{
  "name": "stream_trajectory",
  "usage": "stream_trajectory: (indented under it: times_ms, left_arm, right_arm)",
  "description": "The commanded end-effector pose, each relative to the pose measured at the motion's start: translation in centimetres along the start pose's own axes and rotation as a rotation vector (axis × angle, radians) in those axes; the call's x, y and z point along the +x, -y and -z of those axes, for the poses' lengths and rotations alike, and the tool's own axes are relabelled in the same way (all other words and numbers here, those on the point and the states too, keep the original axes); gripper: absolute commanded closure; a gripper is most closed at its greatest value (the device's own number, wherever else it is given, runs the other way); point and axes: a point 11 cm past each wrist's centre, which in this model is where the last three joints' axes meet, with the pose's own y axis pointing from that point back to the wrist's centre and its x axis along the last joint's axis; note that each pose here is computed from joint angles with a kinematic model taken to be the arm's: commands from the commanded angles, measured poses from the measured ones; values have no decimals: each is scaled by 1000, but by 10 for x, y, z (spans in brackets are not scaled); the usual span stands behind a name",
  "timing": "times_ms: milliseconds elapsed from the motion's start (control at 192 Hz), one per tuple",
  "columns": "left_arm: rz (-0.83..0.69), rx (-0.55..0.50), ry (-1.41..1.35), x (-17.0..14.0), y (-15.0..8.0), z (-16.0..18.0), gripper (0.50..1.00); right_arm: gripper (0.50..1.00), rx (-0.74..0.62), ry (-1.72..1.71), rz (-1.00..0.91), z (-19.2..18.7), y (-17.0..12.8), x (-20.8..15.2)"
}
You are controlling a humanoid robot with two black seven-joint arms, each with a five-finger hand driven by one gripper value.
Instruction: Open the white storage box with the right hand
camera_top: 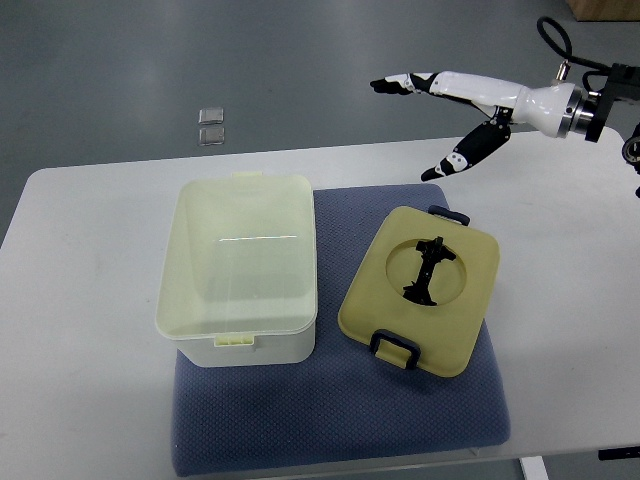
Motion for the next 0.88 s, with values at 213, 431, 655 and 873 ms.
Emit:
stream_trajectory:
  times_ms: [213,431,655,873]
  left_arm:
    - [0,0,-2,0,0,0,500]
    - [2,0,0,0,0,0,500]
    - [8,-1,-3,-3,0,0,500]
    - [13,-1,-3,-4,0,0,500]
  right_arm:
    - [546,29,899,-498,-31,11,26]
    - [544,50,1443,-664,-73,11,-24]
    - [544,169,1643,-795,-87,19,-54]
    - [544,244,1682,-855,-99,15,-66]
